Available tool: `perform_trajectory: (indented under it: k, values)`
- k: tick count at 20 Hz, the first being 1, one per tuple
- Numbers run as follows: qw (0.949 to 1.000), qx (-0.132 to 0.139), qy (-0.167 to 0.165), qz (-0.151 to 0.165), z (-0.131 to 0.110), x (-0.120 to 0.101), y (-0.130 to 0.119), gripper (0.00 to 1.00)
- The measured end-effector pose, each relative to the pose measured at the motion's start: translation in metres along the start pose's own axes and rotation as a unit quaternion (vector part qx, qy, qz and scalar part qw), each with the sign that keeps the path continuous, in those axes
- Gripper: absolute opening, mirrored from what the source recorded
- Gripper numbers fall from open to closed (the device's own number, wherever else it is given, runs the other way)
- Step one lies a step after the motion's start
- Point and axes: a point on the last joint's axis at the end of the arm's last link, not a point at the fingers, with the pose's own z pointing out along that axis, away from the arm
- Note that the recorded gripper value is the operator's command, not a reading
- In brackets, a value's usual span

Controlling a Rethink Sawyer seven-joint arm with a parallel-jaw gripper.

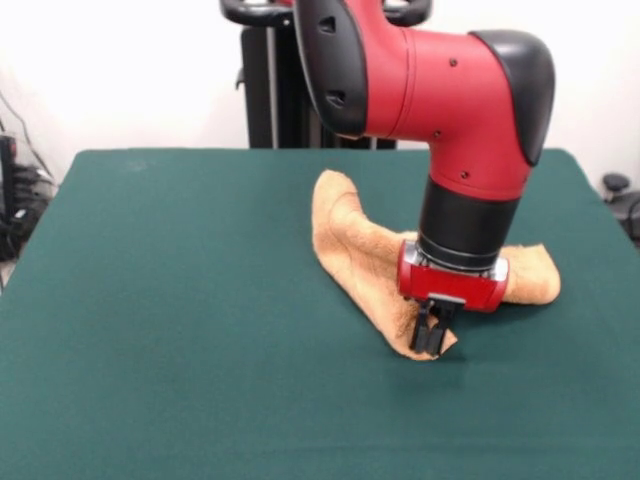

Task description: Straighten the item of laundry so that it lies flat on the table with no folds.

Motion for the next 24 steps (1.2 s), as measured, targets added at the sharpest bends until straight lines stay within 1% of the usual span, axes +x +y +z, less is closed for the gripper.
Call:
perform_trajectory:
  k: [5,6,9,10,11,14,15,16,17,19,21,24]
  values:
    - [0.9999,0.003,0.012,0.005,-0.003,0.001,-0.001,0.00]
    - [0.9997,0.006,0.024,0.007,-0.009,0.002,-0.002,0.00]
    - [0.9989,0.012,0.044,0.010,-0.022,0.005,-0.006,0.00]
    - [0.9977,0.019,0.063,0.012,-0.037,0.007,-0.009,0.00]
    - [0.9967,0.024,0.076,0.014,-0.047,0.008,-0.012,0.00]
    - [0.9937,0.035,0.104,0.019,-0.074,0.010,-0.019,0.00]
    - [0.9919,0.041,0.119,0.021,-0.090,0.010,-0.022,0.00]
    - [0.9894,0.047,0.135,0.026,-0.111,0.009,-0.027,0.00]
    - [0.9880,0.050,0.143,0.029,-0.123,0.008,-0.031,0.00]
    - [0.9858,0.055,0.154,0.038,-0.149,0.004,-0.040,0.00]
    - [0.9853,0.055,0.156,0.044,-0.162,0.001,-0.045,0.00]
    - [0.9864,0.051,0.146,0.055,-0.178,-0.007,-0.057,0.00]
